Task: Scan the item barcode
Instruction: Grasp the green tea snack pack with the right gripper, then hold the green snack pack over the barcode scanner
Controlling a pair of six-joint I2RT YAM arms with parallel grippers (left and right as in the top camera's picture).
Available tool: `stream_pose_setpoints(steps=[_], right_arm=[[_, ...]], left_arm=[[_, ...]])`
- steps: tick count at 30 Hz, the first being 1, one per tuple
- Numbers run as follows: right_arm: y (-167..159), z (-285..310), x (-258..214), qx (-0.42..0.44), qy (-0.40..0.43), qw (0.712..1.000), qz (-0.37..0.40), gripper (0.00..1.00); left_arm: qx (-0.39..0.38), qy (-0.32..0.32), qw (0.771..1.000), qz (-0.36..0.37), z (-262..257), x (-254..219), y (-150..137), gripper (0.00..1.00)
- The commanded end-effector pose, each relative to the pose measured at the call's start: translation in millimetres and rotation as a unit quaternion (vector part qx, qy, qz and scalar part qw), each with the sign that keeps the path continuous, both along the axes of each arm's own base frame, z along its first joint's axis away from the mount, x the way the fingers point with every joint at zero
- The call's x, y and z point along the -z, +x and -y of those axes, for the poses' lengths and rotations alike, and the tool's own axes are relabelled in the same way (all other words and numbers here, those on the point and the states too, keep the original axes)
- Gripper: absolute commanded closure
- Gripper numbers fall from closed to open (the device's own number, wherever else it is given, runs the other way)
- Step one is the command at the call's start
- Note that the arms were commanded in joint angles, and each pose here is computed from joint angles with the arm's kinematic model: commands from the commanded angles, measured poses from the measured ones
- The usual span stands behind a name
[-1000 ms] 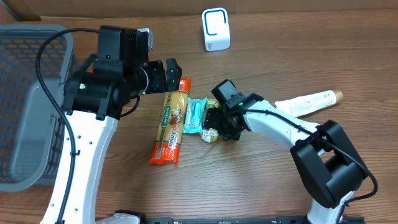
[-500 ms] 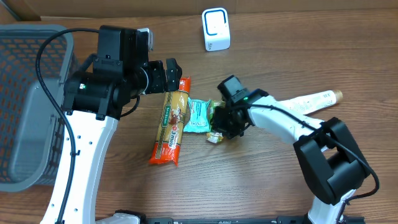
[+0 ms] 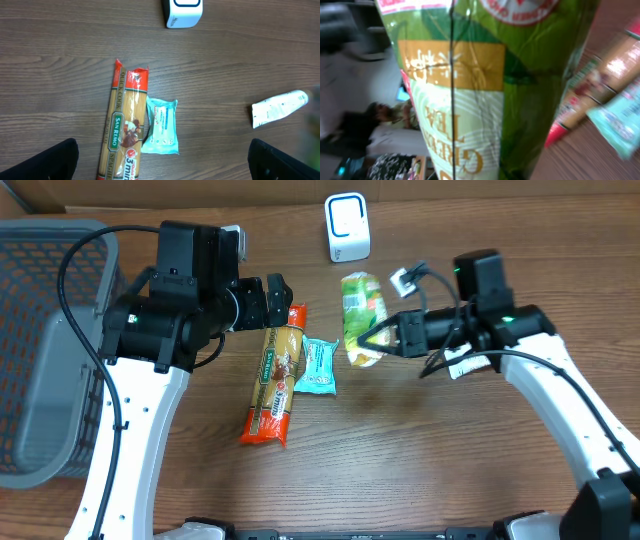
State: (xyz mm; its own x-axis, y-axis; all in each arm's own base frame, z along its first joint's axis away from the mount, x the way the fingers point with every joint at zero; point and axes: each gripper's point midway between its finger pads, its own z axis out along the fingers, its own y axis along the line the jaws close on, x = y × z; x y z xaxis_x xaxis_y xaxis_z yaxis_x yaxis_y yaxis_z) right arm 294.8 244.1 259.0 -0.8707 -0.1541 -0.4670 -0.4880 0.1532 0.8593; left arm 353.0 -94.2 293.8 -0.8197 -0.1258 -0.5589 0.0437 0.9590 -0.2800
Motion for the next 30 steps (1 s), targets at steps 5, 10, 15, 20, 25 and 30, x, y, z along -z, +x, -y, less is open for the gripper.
stream_pose_setpoints(steps=[5,10,15,20,25,30], right_arm=[[-19.0,10.9,-48.6,-0.057,0.09,0.993,0.043,0.88],[4.6,10.1,-32.5,0.009,0.032,0.999,0.019,0.89],[52.0,23.8,-9.1,0.151,-0.075,0.986,0.012,0.94],[88.5,53.7,-24.0,0.269,-0.206,0.939,0.065,0.96],[129.8,87.5,-61.4,0.392,-0.353,0.831,0.175,0.96],[169.2,91.2,-66.1,0.444,-0.453,0.721,0.28,0.96]], left_arm=[[0.002,-0.004,1.0,0.001,1.9,-0.9,1.0,0.0],[0.002,-0.004,1.0,0.001,2.1,-0.9,1.0,0.0],[0.002,-0.004,1.0,0.001,1.9,-0.9,1.0,0.0],[0.002,-0.004,1.0,0.001,2.0,-0.9,1.0,0.0],[0.002,-0.004,1.0,0.001,1.9,-0.9,1.0,0.0],[0.002,-0.004,1.0,0.001,1.9,-0.9,1.0,0.0]])
